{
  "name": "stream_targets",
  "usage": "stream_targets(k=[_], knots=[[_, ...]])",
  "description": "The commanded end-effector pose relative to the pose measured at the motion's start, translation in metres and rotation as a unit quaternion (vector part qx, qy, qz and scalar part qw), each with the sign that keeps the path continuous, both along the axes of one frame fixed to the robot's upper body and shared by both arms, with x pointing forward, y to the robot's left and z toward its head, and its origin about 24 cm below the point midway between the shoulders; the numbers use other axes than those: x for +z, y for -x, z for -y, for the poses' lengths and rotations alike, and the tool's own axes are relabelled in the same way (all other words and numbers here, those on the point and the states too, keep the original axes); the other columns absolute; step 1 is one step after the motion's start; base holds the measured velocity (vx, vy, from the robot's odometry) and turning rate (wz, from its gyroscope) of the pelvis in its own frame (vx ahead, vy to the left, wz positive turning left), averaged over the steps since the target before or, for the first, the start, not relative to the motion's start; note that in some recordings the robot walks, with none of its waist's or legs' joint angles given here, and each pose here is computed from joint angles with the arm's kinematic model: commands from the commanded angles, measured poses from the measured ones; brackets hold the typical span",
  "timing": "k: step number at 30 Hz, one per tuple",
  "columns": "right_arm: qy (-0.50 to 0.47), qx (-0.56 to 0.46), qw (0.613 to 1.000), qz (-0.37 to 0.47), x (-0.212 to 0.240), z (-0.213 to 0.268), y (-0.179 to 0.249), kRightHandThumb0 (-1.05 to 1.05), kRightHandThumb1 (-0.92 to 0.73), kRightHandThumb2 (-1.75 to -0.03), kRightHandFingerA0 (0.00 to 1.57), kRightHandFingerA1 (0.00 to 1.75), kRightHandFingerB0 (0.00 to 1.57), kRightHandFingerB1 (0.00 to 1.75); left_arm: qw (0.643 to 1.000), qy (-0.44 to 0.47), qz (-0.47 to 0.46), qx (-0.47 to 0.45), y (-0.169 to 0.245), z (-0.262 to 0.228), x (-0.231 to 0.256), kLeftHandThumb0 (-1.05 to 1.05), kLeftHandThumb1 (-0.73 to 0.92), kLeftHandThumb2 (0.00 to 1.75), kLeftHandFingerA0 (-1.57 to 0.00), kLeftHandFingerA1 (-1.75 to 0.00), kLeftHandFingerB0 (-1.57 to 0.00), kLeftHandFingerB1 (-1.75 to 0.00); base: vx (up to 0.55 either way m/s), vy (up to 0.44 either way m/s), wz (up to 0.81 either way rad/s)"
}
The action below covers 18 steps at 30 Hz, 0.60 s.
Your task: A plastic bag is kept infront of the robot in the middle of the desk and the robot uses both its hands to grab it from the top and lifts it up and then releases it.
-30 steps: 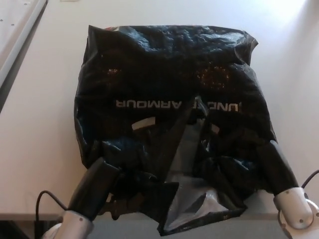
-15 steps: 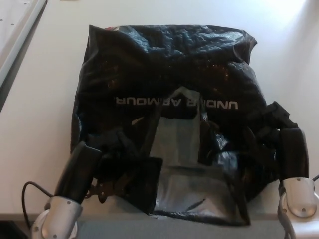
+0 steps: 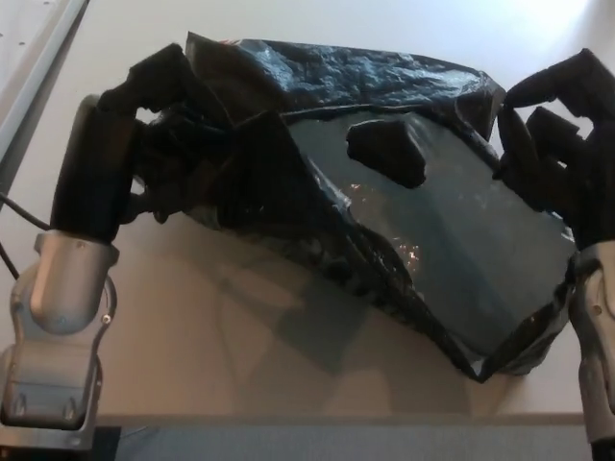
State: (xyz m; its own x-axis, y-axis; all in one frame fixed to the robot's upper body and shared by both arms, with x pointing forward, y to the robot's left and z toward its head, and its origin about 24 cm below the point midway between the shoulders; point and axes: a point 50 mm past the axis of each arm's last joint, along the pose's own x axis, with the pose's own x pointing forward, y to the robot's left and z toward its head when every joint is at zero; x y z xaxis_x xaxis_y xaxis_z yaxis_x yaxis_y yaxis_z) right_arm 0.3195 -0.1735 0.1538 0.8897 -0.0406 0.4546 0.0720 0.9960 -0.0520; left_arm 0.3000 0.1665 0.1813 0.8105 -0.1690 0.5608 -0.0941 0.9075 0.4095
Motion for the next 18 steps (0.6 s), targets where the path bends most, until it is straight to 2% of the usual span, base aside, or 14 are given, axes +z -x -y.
stream_targets(k=[1,4,5,6,7,8,9,10,11,12,13,14,15,18], knots=[[-0.017,0.02,0.999,-0.034,-0.008,0.014,0.005,-0.35,-0.56,-0.86,1.22,1.47,0.86,1.26,1.0,0.016,-0.01,-0.004,0.002,0.001,-0.001,-0.17,0.63,0.58,-0.9,-1.75,-0.67,-1.75,0.0,0.0,0.0],[0.027,0.011,0.999,-0.045,-0.009,0.019,0.007,-0.38,-0.52,-0.86,1.23,1.45,0.84,1.22,1.0,0.006,-0.013,0.0,0.003,0.002,-0.006,-0.19,0.64,0.58,-0.87,-1.75,-0.65,-1.75,0.0,0.0,0.0],[0.064,0.014,0.996,-0.058,-0.013,0.024,0.01,-0.54,-0.64,-0.59,0.91,1.55,0.73,1.02,1.0,0.0,-0.014,0.0,0.004,0.002,-0.011,-0.16,0.64,0.57,-0.87,-1.75,-0.66,-1.75,0.0,0.0,0.0],[0.077,0.014,0.995,-0.063,-0.014,0.025,0.01,-0.6,-0.62,-0.64,0.91,1.55,0.66,0.82,1.0,0.001,-0.015,0.0,0.004,0.002,-0.012,-0.14,0.64,0.57,-0.87,-1.75,-0.66,-1.75,0.0,0.0,0.0],[0.091,0.013,0.993,-0.07,-0.013,0.025,0.011,-0.6,-0.62,-0.64,0.91,1.55,0.66,0.82,1.0,0.004,-0.015,0.001,0.004,0.002,-0.013,-0.14,0.64,0.57,-0.87,-1.75,-0.66,-1.75,0.0,0.0,0.0],[0.131,0.024,0.988,-0.077,-0.015,0.025,0.017,-0.73,-0.52,-0.91,0.63,0.88,0.4,0.56,1.0,-0.002,-0.017,0.002,0.005,0.001,-0.016,-0.15,0.65,0.57,-0.86,-1.75,-0.65,-1.75,0.0,0.0,0.0],[0.15,0.031,0.985,-0.077,-0.014,0.026,0.019,-0.77,-0.71,-0.61,0.46,0.57,0.29,0.37,1.0,-0.002,-0.017,0.001,0.004,0.0,-0.016,-0.15,0.66,0.57,-0.84,-1.75,-0.64,-1.75,0.0,0.0,0.0],[0.169,0.038,0.982,-0.078,-0.013,0.026,0.021,-0.77,-0.71,-0.61,0.46,0.57,0.29,0.37,1.0,0.0,-0.015,0.0,0.004,-0.001,-0.016,-0.15,0.66,0.57,-0.84,-1.75,-0.64,-1.75,0.0,0.0,0.0],[0.187,0.042,0.978,-0.084,-0.013,0.027,0.025,-0.82,-0.57,-0.94,0.34,0.57,0.14,0.44,1.0,0.002,-0.018,0.0,0.004,-0.001,-0.016,-0.16,0.66,0.58,-0.85,-1.75,-0.64,-1.75,0.0,0.0,0.0],[0.2,0.05,0.974,-0.09,-0.012,0.03,0.028,-0.84,-0.59,-0.97,0.18,0.52,0.03,0.29,1.0,0.006,-0.02,-0.001,0.004,-0.001,-0.016,-0.16,0.67,0.58,-0.85,-1.75,-0.64,-1.75,0.0,0.0,0.0],[0.206,0.054,0.973,-0.094,-0.012,0.032,0.03,-0.84,-0.59,-0.97,0.18,0.52,0.03,0.29,1.0,0.007,-0.022,-0.001,0.004,-0.001,-0.016,-0.16,0.67,0.58,-0.85,-1.75,-0.64,-1.75,0.0,0.0,0.0],[0.217,0.085,0.966,-0.109,-0.013,0.041,0.036,-0.98,-0.61,-1.02,0.0,0.31,0.0,0.05,1.0,0.005,-0.019,0.003,0.005,-0.001,-0.017,-0.15,0.67,0.58,-0.86,-1.75,-0.64,-1.75,0.0,0.0,0.0],[0.229,0.097,0.962,-0.111,-0.014,0.045,0.039,-1.04,-0.64,-1.01,0.0,0.23,0.0,0.0,1.0,0.015,-0.026,0.003,0.005,-0.001,-0.017,-0.16,0.66,0.58,-0.86,-1.75,-0.65,-1.75,0.0,0.0,0.0],[0.243,0.105,0.957,-0.119,-0.015,0.054,0.045,-1.03,-0.6,-1.0,0.0,0.21,0.0,0.02,1.0,0.014,-0.024,0.002,0.005,-0.002,-0.016,-0.15,0.67,0.58,-0.85,-1.75,-0.64,-1.75,0.0,0.0,0.0]])
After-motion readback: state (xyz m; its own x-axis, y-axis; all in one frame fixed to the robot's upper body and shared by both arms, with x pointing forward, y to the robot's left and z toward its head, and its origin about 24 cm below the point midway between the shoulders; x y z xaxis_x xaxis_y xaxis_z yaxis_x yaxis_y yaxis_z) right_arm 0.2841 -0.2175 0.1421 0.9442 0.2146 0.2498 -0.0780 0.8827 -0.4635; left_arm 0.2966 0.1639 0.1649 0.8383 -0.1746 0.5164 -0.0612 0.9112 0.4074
